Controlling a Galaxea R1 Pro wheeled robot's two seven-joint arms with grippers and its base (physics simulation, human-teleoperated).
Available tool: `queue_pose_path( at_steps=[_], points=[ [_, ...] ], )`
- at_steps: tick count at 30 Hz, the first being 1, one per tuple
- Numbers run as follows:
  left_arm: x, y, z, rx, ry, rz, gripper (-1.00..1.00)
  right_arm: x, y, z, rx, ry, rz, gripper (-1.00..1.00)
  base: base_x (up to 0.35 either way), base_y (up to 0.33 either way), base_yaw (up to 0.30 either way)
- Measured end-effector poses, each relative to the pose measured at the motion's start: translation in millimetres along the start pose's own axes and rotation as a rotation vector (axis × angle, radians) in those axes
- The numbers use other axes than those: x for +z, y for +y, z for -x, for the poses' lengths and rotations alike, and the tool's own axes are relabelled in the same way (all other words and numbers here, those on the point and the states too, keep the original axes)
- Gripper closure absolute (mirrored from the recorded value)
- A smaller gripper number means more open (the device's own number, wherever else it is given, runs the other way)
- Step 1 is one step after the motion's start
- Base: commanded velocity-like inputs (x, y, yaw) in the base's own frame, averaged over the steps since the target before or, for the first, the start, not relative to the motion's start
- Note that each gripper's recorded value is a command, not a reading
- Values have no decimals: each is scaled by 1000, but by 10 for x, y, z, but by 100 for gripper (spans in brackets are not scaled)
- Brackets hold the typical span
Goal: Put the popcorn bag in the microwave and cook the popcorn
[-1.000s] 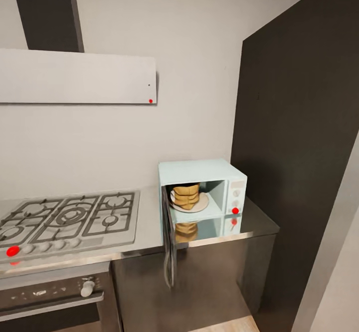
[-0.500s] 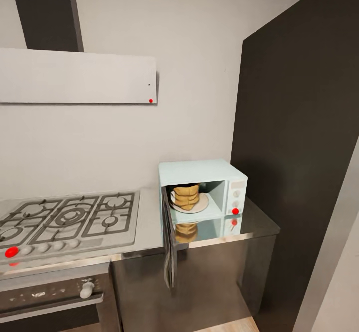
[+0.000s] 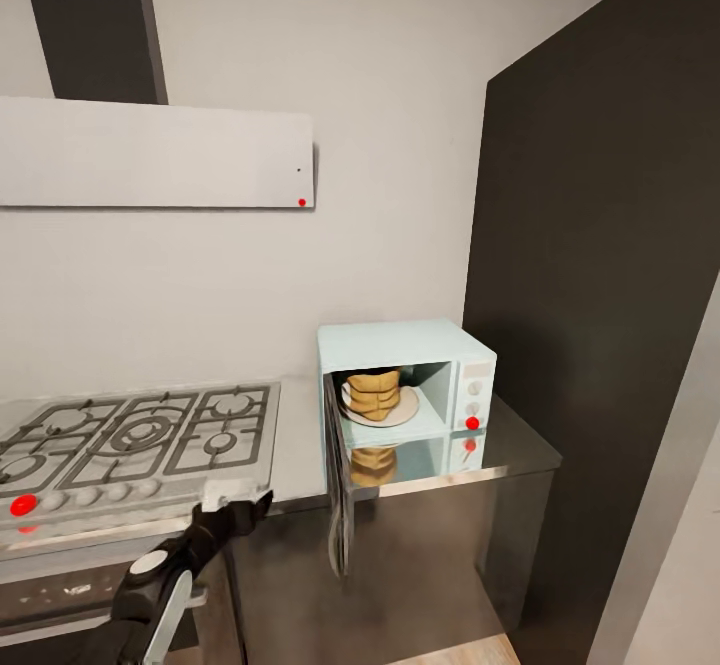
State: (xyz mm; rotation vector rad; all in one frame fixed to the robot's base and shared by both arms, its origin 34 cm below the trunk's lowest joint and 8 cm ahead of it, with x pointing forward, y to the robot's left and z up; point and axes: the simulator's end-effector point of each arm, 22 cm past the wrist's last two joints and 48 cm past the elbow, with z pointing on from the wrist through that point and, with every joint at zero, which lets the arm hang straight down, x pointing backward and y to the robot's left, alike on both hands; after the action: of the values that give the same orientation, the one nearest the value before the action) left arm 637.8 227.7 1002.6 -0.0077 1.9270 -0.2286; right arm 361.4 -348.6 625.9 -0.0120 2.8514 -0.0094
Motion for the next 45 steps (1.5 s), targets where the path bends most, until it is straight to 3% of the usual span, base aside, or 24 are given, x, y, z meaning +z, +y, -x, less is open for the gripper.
queue_pose_path(
  at_steps=[1, 3, 6, 7, 9, 12, 19, 27, 31, 36, 45],
  points=[
    [-2, -241, 56, 5, -19, -103, -100, 0, -2, 0, 1, 0, -1, -100, 0, 0, 0],
    [-27, -465, 162, 22, -70, -201, -100, 0, -6, -3, 2, 2, -2, -100, 0, 0, 0],
    [-33, -714, 148, 84, -85, -258, -100, -1, -15, -13, 9, 7, -4, -100, 0, 0, 0],
    [-27, -903, 52, 148, -66, -287, -100, -1, -15, -15, 11, 8, -4, -100, 0, 0, 0],
    [-24, -1040, -37, 216, -49, -303, -100, -1, -17, -9, 10, 5, -4, -100, 0, 0, 0],
    [-21, -1082, -77, 240, -44, -309, -100, -1, -17, -2, 9, 2, -4, -100, 0, 0, 0],
    [26, -1036, -297, 252, 1, -311, -100, 5, 5, -109, 16, 17, -2, -100, 0, 0, -7],
    [34, -1062, -325, 246, 5, -313, -100, 8, 12, -158, 57, 16, -1, -100, 0, 0, -207],
    [30, -1082, -304, 239, -2, -317, -100, 10, 32, -160, 57, 17, 2, -100, 0, 0, -242],
    [22, -1131, -200, 240, -51, -326, -100, 9, 22, -158, 58, 16, 1, -100, 0, 0, -242],
    [17, -1182, -167, 237, -64, -332, -100, 9, 24, -160, 58, 16, 1, -100, 0, 0, -242]
  ],
)
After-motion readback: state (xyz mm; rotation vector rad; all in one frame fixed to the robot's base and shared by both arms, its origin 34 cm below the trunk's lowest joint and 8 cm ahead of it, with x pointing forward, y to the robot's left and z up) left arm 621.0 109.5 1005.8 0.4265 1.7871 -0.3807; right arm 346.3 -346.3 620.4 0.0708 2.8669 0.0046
